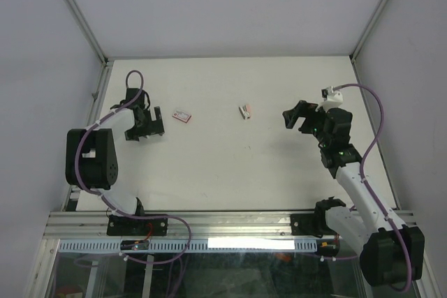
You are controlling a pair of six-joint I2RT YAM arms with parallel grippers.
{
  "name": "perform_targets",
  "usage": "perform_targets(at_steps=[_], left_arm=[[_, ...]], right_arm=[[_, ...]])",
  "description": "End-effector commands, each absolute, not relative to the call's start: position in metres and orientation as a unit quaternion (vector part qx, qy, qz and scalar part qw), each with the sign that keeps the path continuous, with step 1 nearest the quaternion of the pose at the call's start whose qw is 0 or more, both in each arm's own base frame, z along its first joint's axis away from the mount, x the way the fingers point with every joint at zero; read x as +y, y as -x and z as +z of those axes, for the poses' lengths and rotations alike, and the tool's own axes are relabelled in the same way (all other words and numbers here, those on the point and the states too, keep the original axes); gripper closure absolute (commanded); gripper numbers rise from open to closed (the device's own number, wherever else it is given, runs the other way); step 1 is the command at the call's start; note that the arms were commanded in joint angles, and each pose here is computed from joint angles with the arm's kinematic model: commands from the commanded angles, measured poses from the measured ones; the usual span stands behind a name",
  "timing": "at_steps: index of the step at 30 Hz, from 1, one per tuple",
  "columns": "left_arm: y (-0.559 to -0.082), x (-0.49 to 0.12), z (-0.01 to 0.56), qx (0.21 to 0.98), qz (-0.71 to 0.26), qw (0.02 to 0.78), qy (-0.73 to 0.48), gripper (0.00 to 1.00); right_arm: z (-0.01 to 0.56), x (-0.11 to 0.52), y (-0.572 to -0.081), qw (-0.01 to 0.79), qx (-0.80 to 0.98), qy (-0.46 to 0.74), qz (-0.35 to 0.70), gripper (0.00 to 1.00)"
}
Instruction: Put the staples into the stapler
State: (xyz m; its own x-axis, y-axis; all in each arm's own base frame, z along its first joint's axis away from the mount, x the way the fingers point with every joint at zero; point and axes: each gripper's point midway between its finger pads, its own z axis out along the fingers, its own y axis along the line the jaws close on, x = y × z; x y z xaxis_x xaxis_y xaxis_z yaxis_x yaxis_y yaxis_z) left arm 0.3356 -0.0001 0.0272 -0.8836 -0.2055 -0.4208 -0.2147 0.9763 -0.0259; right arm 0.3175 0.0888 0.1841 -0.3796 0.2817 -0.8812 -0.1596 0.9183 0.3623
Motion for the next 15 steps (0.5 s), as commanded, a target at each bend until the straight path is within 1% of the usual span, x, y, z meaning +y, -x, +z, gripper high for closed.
perform_targets(at_steps=[1, 9, 15], left_arm=[[-0.361, -0.001, 0.037, 0.963, -0.004, 0.24, 0.125, 0.01], [-0.39, -0.004, 0.034, 0.96, -0.021, 0.248, 0.124, 0.02], [-0.39, 0.007, 0.028, 0.962, 0.013, 0.241, 0.126, 0.15]], right_arm=[[0.203, 0.092, -0.324, 0.58, 0.788, -0.025, 0.206, 0.01], [0.201, 0.093, -0.325, 0.578, 0.789, -0.024, 0.206, 0.0], [0.199, 0.093, -0.326, 0.577, 0.79, -0.026, 0.206, 0.0]])
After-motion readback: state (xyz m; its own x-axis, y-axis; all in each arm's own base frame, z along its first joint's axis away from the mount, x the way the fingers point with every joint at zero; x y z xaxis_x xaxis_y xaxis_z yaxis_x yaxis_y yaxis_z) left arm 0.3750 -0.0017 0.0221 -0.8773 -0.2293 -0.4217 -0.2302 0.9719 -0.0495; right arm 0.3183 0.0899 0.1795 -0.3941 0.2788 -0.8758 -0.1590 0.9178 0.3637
